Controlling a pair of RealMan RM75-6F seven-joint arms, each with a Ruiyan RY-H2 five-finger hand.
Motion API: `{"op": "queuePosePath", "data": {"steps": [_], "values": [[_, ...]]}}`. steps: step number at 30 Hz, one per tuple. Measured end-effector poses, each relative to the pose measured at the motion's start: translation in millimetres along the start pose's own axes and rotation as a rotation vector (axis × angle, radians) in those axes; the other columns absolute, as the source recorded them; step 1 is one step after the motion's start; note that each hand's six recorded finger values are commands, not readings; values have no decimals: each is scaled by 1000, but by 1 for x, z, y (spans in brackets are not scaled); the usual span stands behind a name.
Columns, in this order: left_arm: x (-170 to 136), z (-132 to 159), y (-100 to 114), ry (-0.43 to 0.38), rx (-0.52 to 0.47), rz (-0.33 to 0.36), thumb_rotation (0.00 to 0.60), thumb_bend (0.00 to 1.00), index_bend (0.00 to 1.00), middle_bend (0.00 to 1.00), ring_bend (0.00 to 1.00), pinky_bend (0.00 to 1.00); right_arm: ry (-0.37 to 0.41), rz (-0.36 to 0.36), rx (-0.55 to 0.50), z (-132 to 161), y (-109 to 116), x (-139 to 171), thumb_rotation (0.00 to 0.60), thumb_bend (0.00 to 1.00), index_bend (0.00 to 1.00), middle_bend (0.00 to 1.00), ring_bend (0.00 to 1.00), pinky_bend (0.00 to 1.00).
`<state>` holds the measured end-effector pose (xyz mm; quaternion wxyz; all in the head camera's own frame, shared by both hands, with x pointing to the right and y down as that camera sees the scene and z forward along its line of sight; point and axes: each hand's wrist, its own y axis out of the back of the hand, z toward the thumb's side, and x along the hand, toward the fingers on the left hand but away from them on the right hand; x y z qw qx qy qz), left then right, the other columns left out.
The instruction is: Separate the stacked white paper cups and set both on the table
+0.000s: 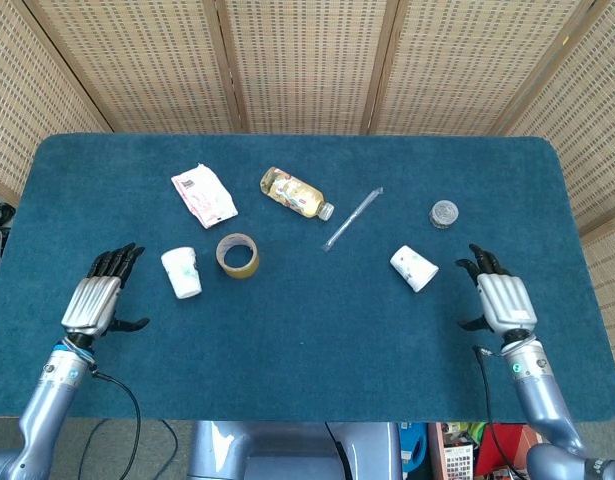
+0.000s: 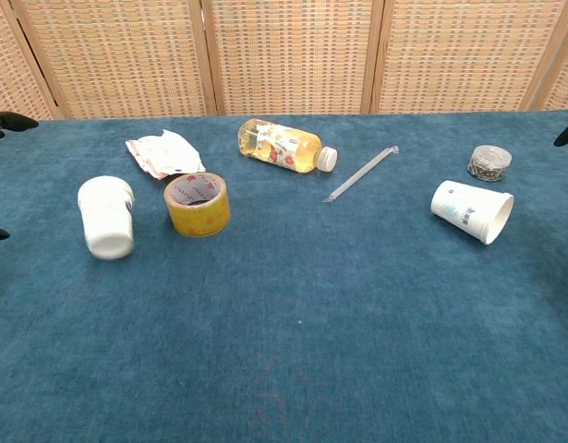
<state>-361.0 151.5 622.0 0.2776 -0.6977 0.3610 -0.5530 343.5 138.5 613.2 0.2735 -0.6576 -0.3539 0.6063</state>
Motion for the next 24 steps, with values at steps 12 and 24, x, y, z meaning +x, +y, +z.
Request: {"op": "queuePosePath", "data": {"steps": [12,24], "values": [[-41,-6,13,-21,82,99,600,149,0,0,0,0,47,-147,45,-15,11,32,600,90,190,0,0,269],[-95,-50,1,43,117,139,600,149,0,0,0,0,-9,-260,12,-74,16,61,600,89,189,0,0,250]]}}
